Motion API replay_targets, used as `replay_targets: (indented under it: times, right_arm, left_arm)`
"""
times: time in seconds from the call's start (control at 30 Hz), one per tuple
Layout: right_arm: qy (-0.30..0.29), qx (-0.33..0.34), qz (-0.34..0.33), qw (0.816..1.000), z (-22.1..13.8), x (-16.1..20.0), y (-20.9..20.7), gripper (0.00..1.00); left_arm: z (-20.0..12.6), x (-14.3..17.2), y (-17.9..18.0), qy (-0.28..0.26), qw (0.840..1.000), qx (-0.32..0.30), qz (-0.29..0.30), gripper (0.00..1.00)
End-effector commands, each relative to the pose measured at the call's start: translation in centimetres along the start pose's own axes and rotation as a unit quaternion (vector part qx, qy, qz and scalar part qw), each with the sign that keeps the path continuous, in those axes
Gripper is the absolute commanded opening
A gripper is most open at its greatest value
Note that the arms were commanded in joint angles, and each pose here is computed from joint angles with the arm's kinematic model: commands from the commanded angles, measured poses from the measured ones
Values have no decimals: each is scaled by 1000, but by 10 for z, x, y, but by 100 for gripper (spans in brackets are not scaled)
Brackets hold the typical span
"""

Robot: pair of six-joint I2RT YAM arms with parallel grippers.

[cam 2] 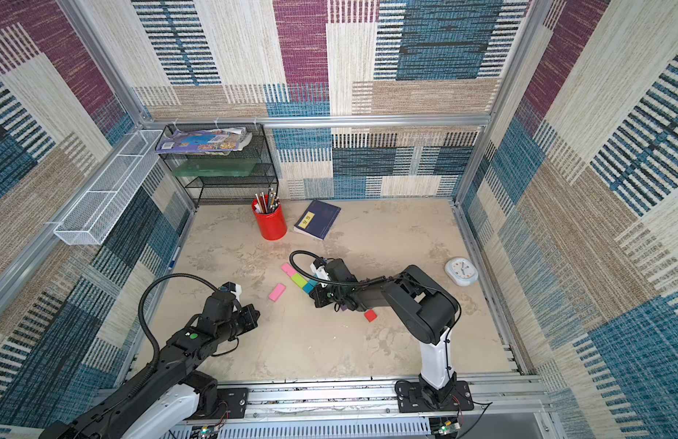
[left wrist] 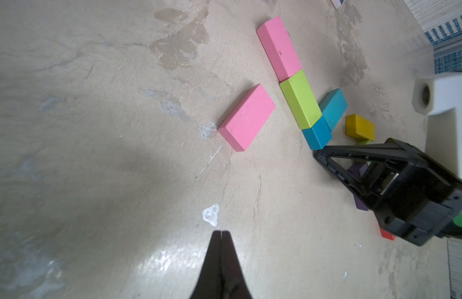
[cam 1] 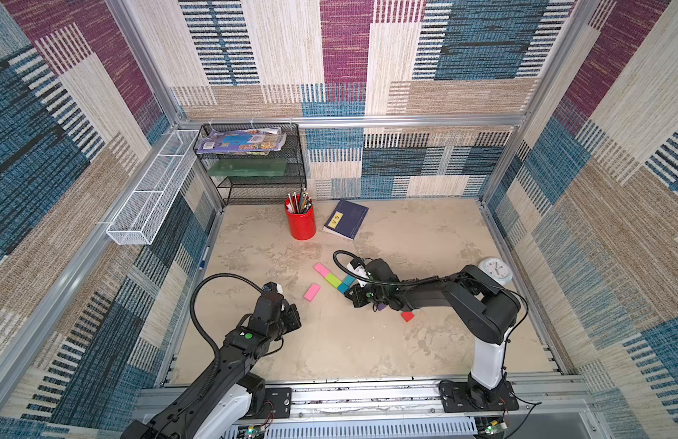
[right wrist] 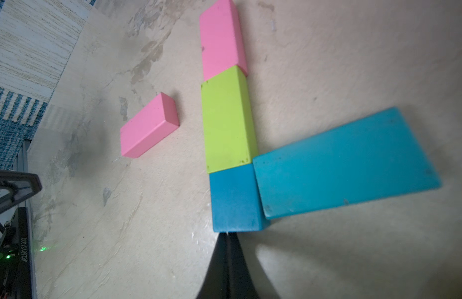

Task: Assemble the letter v with building blocks
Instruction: Adjust the building block at the center of the board, then pick up the building block from the center of the board.

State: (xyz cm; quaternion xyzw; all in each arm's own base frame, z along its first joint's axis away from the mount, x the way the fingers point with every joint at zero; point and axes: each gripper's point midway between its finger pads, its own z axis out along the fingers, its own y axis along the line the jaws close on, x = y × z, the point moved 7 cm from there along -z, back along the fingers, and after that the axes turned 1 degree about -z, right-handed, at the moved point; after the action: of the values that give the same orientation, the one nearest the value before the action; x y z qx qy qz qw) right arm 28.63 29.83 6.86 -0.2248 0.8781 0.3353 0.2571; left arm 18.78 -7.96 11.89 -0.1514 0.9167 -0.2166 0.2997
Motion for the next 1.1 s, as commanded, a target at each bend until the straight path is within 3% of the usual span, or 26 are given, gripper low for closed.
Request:
replay_targets:
  times: [0.0, 0.2, 0.33, 0.37, 0.43, 0.47, 0.53, 0.6, 0.63, 0.73, 0.9, 1.07]
  right_arm:
    - [6, 18, 1, 1000, 0, 2, -6, 0]
    - [-1, 11, -15, 1000, -6, 0, 3, 2]
    - [-12, 4, -66, 998, -16, -2, 30, 16]
    - [-13, -1, -87, 996, -18, -3, 41, 25]
    - [-16, 0, -126, 992, -19, -2, 59, 56]
    - [-16, 2, -145, 989, -19, -3, 67, 67]
    - [-16, 7, -173, 985, -17, -4, 78, 84]
    - [-15, 4, -190, 982, -13, -7, 84, 100]
    - [-14, 5, -201, 980, -11, -10, 87, 95]
    - [-3, 19, -234, 972, 1, -14, 94, 95]
    - [19, 53, -264, 963, 27, -20, 99, 95]
    - [33, 29, -272, 961, 45, -27, 107, 95]
  left_arm:
    - [0, -1, -3, -2, 1000, 11, 2, 1]
    - [-1, -2, -4, -1, 1000, 12, 2, 1]
    - [-1, -2, -4, 1, 1000, 11, 2, 9]
    - [-1, -2, -4, 4, 1000, 11, 3, 15]
    - [2, -2, -5, 15, 1000, 14, 2, 32]
    - [4, -2, -6, 24, 1000, 19, 0, 41]
    - [8, -1, -3, 46, 999, 20, -17, 54]
    - [12, -2, 2, 66, 996, 25, -50, 61]
    - [14, -2, 5, 74, 994, 33, -70, 63]
    - [15, -4, 13, 81, 988, 53, -118, 66]
    - [2, -11, 30, 55, 980, 66, -180, 71]
    - [-17, -18, 51, 14, 975, 55, -216, 72]
